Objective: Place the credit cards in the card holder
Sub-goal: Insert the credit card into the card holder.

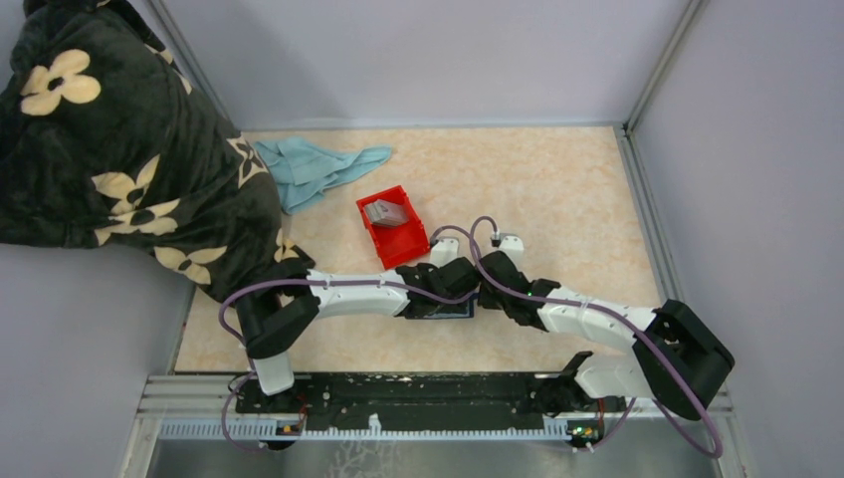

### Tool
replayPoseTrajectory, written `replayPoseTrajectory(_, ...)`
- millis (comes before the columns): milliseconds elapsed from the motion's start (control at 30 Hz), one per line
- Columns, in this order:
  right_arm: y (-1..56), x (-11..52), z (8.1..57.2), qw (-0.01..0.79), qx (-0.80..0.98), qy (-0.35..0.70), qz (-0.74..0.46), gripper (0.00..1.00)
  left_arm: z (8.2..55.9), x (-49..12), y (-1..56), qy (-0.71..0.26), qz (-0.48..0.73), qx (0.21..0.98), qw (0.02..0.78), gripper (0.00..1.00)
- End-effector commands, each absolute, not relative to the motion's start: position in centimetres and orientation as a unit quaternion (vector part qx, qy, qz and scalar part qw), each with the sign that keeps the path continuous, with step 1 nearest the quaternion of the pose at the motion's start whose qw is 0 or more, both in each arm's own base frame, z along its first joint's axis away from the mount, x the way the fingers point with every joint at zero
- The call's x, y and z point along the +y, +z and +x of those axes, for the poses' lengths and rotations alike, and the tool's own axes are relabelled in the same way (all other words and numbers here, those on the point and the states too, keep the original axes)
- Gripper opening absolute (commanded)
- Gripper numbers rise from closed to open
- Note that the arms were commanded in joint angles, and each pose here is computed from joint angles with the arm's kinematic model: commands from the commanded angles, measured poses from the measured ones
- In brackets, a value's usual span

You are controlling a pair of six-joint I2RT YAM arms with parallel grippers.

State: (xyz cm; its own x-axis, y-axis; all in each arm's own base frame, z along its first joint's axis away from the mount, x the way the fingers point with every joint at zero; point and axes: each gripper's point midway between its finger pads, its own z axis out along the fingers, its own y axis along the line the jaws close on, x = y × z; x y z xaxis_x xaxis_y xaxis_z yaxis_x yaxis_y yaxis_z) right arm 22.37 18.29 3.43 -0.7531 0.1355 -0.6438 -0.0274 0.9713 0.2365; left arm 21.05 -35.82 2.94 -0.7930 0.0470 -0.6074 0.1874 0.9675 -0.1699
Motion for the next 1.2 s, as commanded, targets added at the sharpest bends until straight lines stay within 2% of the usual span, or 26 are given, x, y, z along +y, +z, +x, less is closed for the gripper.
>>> replayPoseTrajectory(0, 3.4, 17.9, 22.4, 0.36, 0.927, 0.104, 0.026, 0.0, 20.6, -34.6, 2.9, -0.091, 0.072, 0.944, 0.309, 0.71)
replayPoseTrajectory(367, 3.3, 17.6, 22.3, 0.361, 0.927, 0.102, 0.027, 0.0, 20.2, -36.0, 4.2, -0.115, 0.084, 0.94, 0.31, 0.67)
replayPoseTrajectory(467, 3.3, 17.7, 22.3, 0.361, 0.927, 0.103, 0.028, 0.0, 20.0, -36.5, 4.7, -0.133, 0.09, 0.936, 0.314, 0.62)
replayPoseTrajectory(600, 3.4, 17.6, 22.3, 0.36, 0.927, 0.1, 0.03, 0.0, 19.9, -36.7, 5.8, -0.155, 0.085, 0.928, 0.327, 0.63)
replayPoseTrajectory(667, 3.5, 17.4, 22.3, 0.361, 0.927, 0.099, 0.031, 0.0, 20.1, -36.6, 6.6, -0.163, 0.08, 0.923, 0.338, 0.6)
replayPoseTrajectory(700, 3.5, 17.4, 22.3, 0.361, 0.927, 0.098, 0.031, 0.0, 20.2, -36.5, 6.8, -0.165, 0.077, 0.921, 0.343, 0.6)
replayPoseTrajectory(767, 3.7, 17.5, 22.3, 0.362, 0.926, 0.099, 0.032, 0.0, 20.3, -36.4, 7.3, -0.169, 0.079, 0.918, 0.35, 0.69)
replayPoseTrajectory(833, 3.7, 17.6, 22.4, 0.363, 0.926, 0.1, 0.031, 0.0, 20.3, -36.4, 7.7, -0.17, 0.08, 0.917, 0.353, 0.73)
replayPoseTrajectory(1167, 3.8, 17.6, 22.5, 0.359, 0.928, 0.093, 0.029, 0.0, 20.2, -36.3, 10.1, -0.191, 0.091, 0.904, 0.372, 0.77)
